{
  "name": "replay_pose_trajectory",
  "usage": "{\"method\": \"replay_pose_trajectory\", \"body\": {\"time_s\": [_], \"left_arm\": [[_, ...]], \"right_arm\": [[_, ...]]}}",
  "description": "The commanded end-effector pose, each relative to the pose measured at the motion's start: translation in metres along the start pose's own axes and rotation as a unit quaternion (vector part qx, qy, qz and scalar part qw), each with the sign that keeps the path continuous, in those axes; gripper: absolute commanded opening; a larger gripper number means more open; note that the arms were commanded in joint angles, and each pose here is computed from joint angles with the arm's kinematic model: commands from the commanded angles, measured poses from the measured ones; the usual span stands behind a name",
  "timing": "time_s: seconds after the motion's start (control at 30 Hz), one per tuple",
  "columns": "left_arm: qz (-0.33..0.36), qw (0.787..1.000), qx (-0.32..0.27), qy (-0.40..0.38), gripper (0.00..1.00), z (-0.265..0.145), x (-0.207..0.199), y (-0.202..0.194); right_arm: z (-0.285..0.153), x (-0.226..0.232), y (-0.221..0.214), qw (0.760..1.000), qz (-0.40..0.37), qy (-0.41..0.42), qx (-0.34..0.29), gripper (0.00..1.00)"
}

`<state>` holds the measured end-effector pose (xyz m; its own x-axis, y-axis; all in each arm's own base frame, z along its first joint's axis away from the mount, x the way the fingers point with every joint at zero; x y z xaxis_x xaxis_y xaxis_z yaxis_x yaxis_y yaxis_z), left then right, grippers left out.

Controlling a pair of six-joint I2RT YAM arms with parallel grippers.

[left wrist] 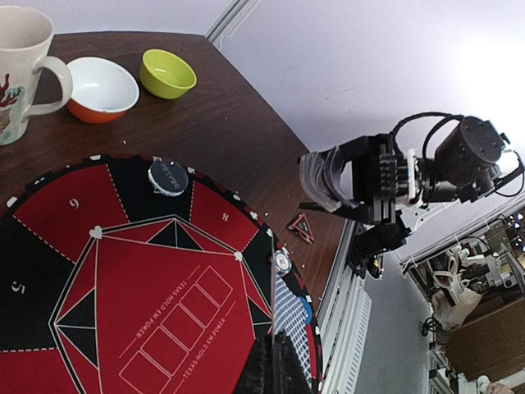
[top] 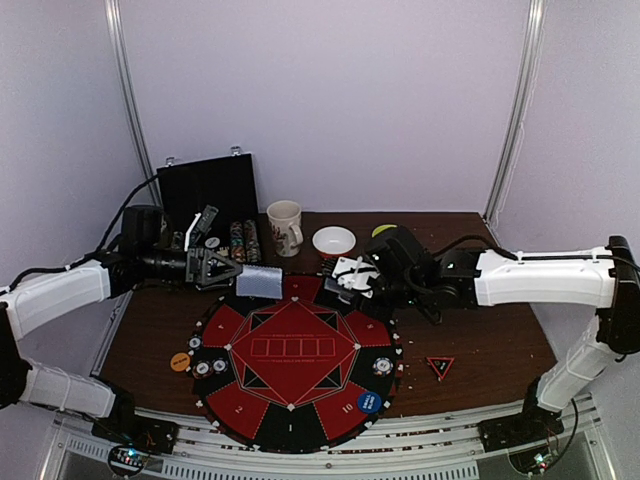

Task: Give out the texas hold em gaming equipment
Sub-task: Place the poker card in the big blind area.

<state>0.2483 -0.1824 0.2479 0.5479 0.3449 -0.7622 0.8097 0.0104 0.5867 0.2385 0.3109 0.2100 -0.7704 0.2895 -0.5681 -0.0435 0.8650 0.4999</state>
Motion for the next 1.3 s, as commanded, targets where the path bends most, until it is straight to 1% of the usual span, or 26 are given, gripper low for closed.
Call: {"method": "replay_pose_trajectory", "body": {"time_s": [0.0,0.27,0.47,0.7,0.9,1.07,1.27], "left_arm": [[0.006,1.0,0.007,0.022,0.0,-0.006,0.004,-0.015],[0.0,1.0,0.021,0.022,0.0,-0.012,-0.001,-0.031],[0.003,0.999,0.046,0.011,0.0,0.001,-0.012,-0.041],[0.019,0.993,0.112,-0.012,0.0,0.036,-0.033,-0.067],[0.032,0.985,0.16,-0.049,0.0,0.067,-0.05,-0.089],[0.047,0.971,0.226,-0.06,0.0,0.1,-0.053,-0.121],[0.059,0.956,0.274,-0.09,0.0,0.149,-0.063,-0.148]], "right_arm": [[-0.013,-0.008,-0.011,1.0,0.005,-0.008,0.015,0.49],[-0.021,-0.013,-0.016,1.0,0.008,-0.003,0.015,0.49],[-0.021,-0.012,-0.019,1.0,0.005,0.003,0.02,0.49],[-0.024,-0.015,-0.022,1.0,0.005,0.004,0.021,0.49],[-0.024,-0.014,-0.029,1.0,0.005,0.006,0.029,0.49],[-0.028,-0.012,-0.035,1.0,0.01,0.008,0.029,0.49],[-0.03,-0.005,-0.042,0.999,0.018,0.019,0.024,0.5]]}}
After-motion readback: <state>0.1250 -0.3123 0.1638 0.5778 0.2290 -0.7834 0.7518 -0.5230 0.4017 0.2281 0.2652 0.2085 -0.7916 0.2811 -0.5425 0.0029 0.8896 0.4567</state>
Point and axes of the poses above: each gripper's point midway between its finger pads, its own z axis out along the fingers, its own x axis along the line the jaws close on, y = z × x, the point moved 6 cm from there along -z, back along the fingers, and after that the axes turned 9 degrees about -z, right-handed, at the moved point
